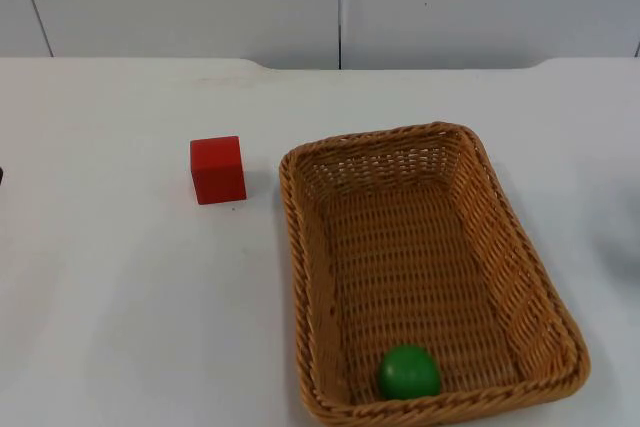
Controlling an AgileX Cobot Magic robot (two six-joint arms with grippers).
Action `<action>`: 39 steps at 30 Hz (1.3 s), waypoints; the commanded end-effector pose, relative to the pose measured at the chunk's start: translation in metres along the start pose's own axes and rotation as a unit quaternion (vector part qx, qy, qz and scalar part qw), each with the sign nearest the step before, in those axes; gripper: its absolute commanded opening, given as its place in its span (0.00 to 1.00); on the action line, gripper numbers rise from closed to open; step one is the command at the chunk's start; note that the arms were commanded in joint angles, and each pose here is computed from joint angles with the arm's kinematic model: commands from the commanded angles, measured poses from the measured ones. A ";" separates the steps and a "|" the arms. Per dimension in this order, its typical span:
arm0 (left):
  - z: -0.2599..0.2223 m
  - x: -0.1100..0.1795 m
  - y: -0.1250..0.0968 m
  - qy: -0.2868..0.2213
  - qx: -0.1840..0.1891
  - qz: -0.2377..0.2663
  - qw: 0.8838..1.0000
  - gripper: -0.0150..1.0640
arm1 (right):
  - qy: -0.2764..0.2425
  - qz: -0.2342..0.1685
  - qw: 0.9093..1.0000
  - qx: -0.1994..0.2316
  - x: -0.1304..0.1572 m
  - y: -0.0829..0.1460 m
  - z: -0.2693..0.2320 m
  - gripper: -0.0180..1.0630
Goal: Place all geometric objects except the red cube into the basket.
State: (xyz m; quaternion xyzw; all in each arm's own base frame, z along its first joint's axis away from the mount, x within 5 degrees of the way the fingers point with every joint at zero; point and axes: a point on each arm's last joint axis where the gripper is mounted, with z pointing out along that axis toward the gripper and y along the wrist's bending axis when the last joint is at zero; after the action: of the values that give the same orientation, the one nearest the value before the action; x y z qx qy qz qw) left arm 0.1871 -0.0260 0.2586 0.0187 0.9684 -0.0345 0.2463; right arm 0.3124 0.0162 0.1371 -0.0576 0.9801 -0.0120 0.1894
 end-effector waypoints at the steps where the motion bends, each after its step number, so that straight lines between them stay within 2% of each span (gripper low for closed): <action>1: -0.001 0.001 0.001 -0.003 -0.003 -0.003 1.000 0.99 | -0.016 0.003 1.000 0.000 -0.004 -0.001 0.009 0.99; 11: -0.001 0.001 0.001 -0.003 -0.003 -0.003 1.000 0.99 | -0.034 0.008 0.999 -0.003 -0.004 0.000 0.035 0.87; 12: -0.001 0.001 0.001 -0.004 -0.003 -0.002 1.000 0.99 | -0.033 0.008 0.999 -0.003 -0.004 0.000 0.035 0.83; 14: -0.001 0.001 0.001 -0.004 -0.003 -0.002 1.000 0.99 | -0.032 0.008 0.999 -0.003 -0.004 0.000 0.035 0.69; 15: -0.001 0.001 0.001 -0.004 -0.003 -0.002 1.000 0.99 | -0.031 0.008 0.999 -0.003 -0.003 0.000 0.035 0.58; 16: -0.001 0.001 0.001 -0.004 -0.003 -0.002 1.000 0.99 | -0.031 0.008 0.999 -0.003 -0.003 0.000 0.035 0.58; 17: -0.001 0.001 0.001 -0.004 -0.003 -0.002 1.000 0.99 | -0.027 0.008 1.000 -0.003 -0.003 0.000 0.035 0.38; 20: -0.001 0.001 0.001 -0.004 -0.004 -0.002 1.000 0.99 | -0.021 0.008 1.000 -0.003 -0.003 0.000 0.029 0.01; 28: -0.001 0.001 0.001 -0.004 -0.005 -0.001 1.000 0.99 | -0.044 0.010 0.999 0.004 -0.009 -0.003 -0.035 0.02; 33: -0.001 0.001 0.001 -0.004 -0.005 -0.001 1.000 0.99 | -0.095 0.014 0.995 0.010 -0.007 -0.005 -0.097 0.02; 39: -0.001 0.001 0.001 -0.002 -0.005 -0.001 1.000 0.99 | -0.126 0.019 0.992 0.009 -0.005 -0.005 -0.119 0.01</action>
State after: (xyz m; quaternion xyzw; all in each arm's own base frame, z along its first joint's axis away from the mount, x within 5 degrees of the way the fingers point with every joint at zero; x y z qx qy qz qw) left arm 0.1873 -0.0256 0.2587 0.0193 0.9682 -0.0319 0.2473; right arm 0.2749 0.0137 0.2454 -0.0431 0.9507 -0.0099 0.3069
